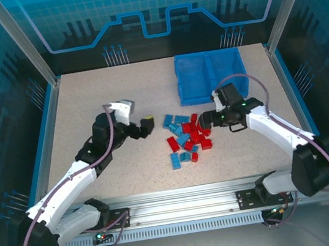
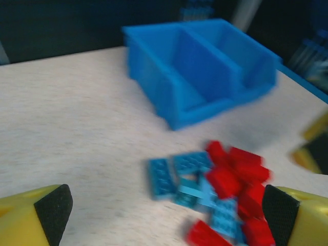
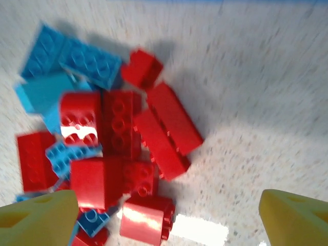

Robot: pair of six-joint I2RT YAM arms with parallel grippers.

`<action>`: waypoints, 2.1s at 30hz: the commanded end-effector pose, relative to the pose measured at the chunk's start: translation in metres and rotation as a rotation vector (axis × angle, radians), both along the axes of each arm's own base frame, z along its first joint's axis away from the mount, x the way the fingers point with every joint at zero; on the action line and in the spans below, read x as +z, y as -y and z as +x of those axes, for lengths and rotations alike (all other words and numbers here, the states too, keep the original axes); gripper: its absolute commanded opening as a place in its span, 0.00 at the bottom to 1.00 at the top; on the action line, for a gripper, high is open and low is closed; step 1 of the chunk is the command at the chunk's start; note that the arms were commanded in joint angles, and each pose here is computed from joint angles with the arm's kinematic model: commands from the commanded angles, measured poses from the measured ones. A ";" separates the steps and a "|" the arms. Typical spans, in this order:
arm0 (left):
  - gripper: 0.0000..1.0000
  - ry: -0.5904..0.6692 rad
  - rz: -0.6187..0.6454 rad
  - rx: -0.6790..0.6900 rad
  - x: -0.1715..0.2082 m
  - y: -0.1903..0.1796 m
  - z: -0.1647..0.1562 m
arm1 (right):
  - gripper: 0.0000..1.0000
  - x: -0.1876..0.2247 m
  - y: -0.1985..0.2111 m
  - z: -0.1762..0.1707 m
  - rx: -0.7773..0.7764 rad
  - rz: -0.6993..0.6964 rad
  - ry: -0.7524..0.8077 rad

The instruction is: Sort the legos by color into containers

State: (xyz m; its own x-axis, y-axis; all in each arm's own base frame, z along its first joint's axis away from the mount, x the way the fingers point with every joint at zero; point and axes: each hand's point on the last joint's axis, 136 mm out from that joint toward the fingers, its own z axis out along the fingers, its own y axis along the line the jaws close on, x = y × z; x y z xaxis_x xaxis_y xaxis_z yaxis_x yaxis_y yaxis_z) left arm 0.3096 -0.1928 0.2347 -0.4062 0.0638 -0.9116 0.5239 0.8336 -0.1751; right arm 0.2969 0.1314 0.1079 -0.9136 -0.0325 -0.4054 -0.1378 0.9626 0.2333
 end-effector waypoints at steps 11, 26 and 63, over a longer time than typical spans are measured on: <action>0.99 -0.007 0.297 -0.432 0.012 0.036 -0.059 | 0.72 -0.013 -0.061 -0.015 0.086 -0.003 -0.024; 0.99 -0.105 0.351 -0.552 0.011 0.032 -0.092 | 0.45 -0.053 -0.080 -0.001 0.158 -0.142 -0.089; 0.99 0.088 0.421 -0.353 0.006 -0.001 -0.077 | 0.43 -0.010 0.137 0.245 -0.419 -0.199 0.122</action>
